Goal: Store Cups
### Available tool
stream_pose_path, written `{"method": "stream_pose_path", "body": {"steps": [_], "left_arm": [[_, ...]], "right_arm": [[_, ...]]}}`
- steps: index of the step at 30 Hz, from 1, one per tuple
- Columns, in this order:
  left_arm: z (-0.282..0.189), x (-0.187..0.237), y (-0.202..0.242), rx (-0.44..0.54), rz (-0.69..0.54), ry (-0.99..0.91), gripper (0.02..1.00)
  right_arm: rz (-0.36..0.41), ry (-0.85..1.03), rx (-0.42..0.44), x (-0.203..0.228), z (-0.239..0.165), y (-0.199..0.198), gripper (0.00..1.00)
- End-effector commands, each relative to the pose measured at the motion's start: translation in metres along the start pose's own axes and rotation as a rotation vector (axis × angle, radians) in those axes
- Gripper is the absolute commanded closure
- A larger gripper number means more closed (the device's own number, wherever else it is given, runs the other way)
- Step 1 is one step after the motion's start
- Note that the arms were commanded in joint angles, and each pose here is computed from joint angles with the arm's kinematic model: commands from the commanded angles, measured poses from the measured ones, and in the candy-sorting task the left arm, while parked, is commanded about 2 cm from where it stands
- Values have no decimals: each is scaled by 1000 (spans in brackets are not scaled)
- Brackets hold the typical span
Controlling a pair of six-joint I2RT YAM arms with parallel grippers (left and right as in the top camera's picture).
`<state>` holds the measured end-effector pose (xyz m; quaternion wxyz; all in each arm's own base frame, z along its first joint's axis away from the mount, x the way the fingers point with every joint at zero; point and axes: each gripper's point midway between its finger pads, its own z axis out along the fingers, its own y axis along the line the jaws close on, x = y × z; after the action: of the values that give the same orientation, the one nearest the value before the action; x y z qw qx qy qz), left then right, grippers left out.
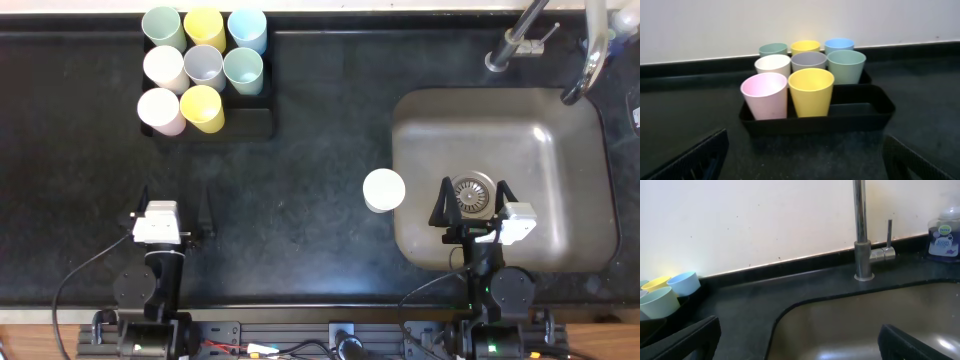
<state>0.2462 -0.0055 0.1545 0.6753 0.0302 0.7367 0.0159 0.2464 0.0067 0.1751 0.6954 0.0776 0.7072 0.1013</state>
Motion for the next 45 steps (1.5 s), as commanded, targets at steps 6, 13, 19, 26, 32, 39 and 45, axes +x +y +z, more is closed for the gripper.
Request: {"method": "stream_pose_path", "body": {"steps": [6,13,19,26,32,39,45], "left_arm": [[-1,-2,-10,46,26,-12,20],[-1,-2,-10,46,26,-12,20],[-1,-2,-10,46,26,-12,18],[-1,-2,-10,46,26,-12,23],[-1,-2,-10,46,26,-12,20],[-1,-2,-10,46,26,-12,20],[-1,-2,-10,46,26,-12,20]], "right_arm": [[3,2,-5,4,0,0,3],[3,2,-5,4,0,0,3],[3,2,-5,4,0,0,3],[4,4,-11,4,0,1,3],[3,4,-13,4,0,2,3],[-84,156,-33,-47,-21,28,3],[-215,561,49,-66,-9,33,3]]}}
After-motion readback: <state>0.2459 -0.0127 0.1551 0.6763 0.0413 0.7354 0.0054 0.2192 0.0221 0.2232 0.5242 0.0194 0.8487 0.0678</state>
